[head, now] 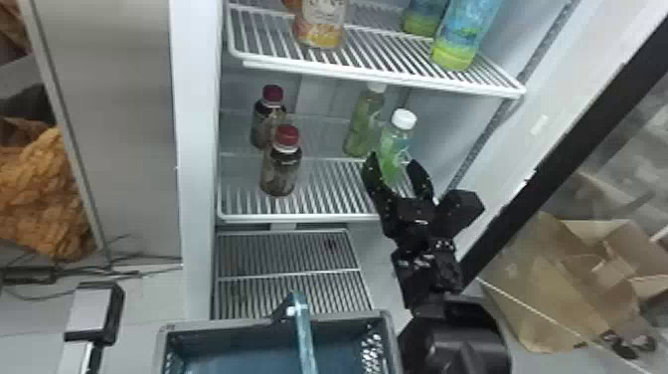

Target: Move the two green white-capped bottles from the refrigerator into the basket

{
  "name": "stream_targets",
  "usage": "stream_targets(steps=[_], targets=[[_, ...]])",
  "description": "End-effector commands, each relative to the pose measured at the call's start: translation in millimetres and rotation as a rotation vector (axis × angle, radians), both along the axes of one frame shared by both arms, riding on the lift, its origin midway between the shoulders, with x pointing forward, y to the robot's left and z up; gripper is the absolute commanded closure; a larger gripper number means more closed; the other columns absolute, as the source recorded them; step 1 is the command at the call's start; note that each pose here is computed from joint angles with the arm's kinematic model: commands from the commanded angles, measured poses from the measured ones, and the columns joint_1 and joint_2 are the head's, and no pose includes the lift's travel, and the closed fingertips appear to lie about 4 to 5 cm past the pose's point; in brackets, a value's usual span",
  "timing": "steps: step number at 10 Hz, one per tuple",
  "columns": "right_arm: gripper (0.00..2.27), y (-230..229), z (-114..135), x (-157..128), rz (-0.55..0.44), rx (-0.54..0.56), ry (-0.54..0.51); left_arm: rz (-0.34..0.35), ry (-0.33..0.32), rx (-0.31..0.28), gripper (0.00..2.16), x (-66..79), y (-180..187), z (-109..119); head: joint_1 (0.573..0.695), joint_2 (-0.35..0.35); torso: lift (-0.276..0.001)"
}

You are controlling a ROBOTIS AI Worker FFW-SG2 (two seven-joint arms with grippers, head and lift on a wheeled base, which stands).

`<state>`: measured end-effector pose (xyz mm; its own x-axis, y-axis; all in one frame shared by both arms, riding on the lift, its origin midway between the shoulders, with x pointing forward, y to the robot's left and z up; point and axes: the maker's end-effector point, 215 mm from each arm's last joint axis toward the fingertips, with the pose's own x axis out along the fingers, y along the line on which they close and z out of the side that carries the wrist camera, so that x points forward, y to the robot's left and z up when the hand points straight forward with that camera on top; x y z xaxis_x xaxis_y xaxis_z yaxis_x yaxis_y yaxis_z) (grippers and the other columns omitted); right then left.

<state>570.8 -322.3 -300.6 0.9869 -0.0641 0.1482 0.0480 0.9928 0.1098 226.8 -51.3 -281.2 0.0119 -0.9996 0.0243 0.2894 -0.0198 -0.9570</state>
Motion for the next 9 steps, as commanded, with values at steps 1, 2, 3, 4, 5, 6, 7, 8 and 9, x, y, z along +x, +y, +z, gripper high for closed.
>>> stream_targets(steps=[1,2,3,4,5,6,7,8,9], targets=[[0.36,-2,1,10,-0.005,0.003,-0.004,0.000,-0.001,0.001,1.13,0.3,0,0,0.695,-0.350,-0.263],[0.36,-1,1,16,-0.004,0.004,-0.006,0.000,-0.001,0.001,1.13,0.3,0,0,0.695,-0.350,-0.263],[0.36,-1,6,21,-0.004,0.004,-0.016,0.000,-0.001,0.001,1.13,0.3,0,0,0.695,-0.350,-0.263],[0.37,0,7,24,-0.005,0.004,-0.018,0.000,-0.004,0.001,1.13,1.0,0,1,0.695,-0.350,-0.263],[0.42,3,6,29,-0.001,0.004,-0.015,0.002,-0.004,0.000,1.13,1.7,0,1,0.695,-0.350,-0.263],[0.53,4,7,32,0.001,0.003,-0.017,0.002,-0.004,0.000,1.13,1.7,0,1,0.695,-0.350,-0.263],[0.63,2,7,32,-0.002,0.002,-0.017,0.000,-0.006,0.001,1.13,1.6,0,1,0.695,-0.350,-0.263],[0.72,2,10,30,-0.003,-0.003,-0.026,0.000,-0.006,0.001,1.13,1.6,0,1,0.695,-0.350,-0.263],[0.81,0,12,29,-0.005,-0.008,-0.031,0.000,-0.007,0.005,1.13,1.6,0,0,0.695,-0.350,-0.263]])
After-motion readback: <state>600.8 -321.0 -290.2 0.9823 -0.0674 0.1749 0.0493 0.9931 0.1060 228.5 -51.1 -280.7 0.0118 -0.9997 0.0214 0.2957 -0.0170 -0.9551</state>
